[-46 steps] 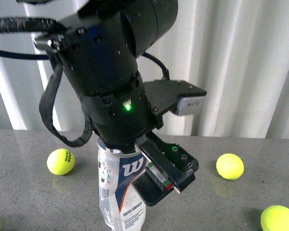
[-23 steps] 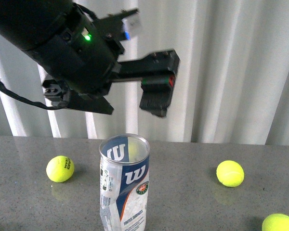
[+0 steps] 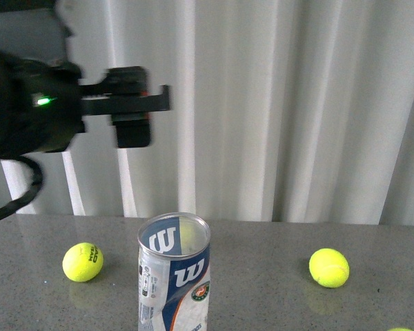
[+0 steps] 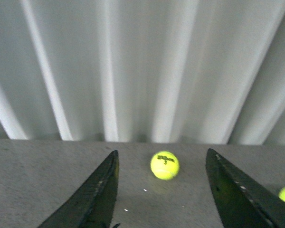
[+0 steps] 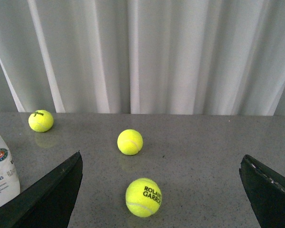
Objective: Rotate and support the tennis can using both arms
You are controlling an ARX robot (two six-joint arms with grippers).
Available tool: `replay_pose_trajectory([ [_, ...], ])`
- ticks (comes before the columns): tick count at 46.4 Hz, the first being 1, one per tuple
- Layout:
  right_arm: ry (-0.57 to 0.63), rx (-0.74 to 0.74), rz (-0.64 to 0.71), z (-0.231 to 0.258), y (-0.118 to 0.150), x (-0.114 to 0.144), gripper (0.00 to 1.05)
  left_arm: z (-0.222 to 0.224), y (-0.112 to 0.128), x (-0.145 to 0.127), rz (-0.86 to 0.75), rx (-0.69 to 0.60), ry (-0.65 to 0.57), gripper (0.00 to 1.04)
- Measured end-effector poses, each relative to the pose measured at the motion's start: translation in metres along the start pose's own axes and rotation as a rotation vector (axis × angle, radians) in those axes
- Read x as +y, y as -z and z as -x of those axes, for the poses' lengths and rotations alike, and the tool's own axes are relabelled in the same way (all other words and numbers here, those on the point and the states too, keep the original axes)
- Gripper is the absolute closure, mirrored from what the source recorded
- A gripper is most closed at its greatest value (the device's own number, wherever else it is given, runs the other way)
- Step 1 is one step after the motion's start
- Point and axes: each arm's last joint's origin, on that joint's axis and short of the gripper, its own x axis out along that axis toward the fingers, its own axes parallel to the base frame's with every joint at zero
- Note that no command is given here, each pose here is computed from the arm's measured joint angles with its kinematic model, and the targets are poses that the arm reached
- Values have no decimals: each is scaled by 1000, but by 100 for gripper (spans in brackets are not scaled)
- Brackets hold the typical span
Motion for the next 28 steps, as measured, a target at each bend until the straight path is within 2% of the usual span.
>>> replay_pose_trajectory([
  [5, -2, 0, 0, 0, 0, 0, 7, 24, 11, 25, -20, -61, -19, 63],
  [10, -2, 0, 0, 0, 0, 0, 7, 43, 29, 42, -42, -42, -26, 81],
  [14, -1, 0, 0, 0, 0, 0, 7, 61, 43, 53, -52, -26, -10, 101],
  [28, -1, 0, 0, 0, 0, 0, 7, 105, 66, 79, -58, -34, -18, 101],
])
